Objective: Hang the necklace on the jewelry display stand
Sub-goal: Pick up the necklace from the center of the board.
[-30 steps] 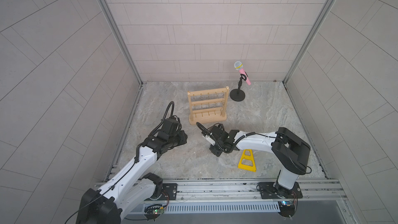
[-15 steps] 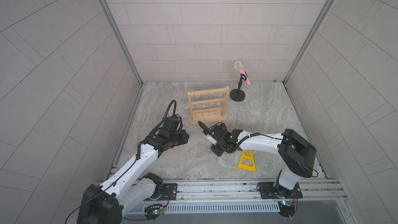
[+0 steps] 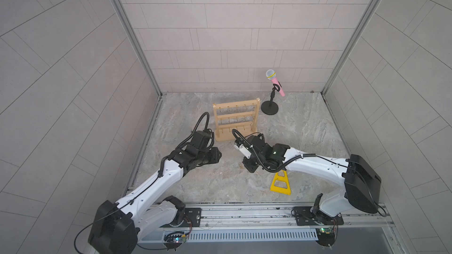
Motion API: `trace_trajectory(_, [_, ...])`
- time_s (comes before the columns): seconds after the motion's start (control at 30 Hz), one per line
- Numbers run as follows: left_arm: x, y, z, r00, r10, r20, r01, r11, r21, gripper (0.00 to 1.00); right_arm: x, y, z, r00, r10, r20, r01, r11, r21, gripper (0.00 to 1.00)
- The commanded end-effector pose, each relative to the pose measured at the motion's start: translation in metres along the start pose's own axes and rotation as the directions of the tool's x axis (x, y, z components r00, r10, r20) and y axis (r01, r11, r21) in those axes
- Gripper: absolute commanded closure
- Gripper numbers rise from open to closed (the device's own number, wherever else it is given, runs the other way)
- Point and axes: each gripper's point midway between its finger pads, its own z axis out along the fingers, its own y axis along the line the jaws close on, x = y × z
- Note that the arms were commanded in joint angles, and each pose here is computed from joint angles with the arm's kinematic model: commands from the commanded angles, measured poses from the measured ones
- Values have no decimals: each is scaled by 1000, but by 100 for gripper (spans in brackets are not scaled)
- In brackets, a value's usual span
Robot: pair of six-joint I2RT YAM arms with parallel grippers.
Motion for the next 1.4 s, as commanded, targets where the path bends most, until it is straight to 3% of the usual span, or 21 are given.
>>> trace_trajectory(0.0, [-8,-1,-2,999,-14,33,15,1000,-5,70,10,3,14,999,5,-53,-7,1000,-26,83])
trace_trajectory(0.2, [-11,8,-5,997,-33,63,35,999,-33,70,27,1,50,992,4,-124,-6,1000,-20,71])
trace_trajectory(0.77, [-6,14,0,999,-34,40,36,998,-42,70,37,-2,77,982,-18,-188,18,1000,2,70])
trace_trajectory(1.13, [-7,17,-7,998,-27,60,31,998,-56,70,62,-8,76,963,-24,-269,43,997,65,89])
trace_trajectory(1.37, [-8,12,-7,999,-8,45,10,999,-35,70,30,-6,57,985,-11,-171,23,997,67,95])
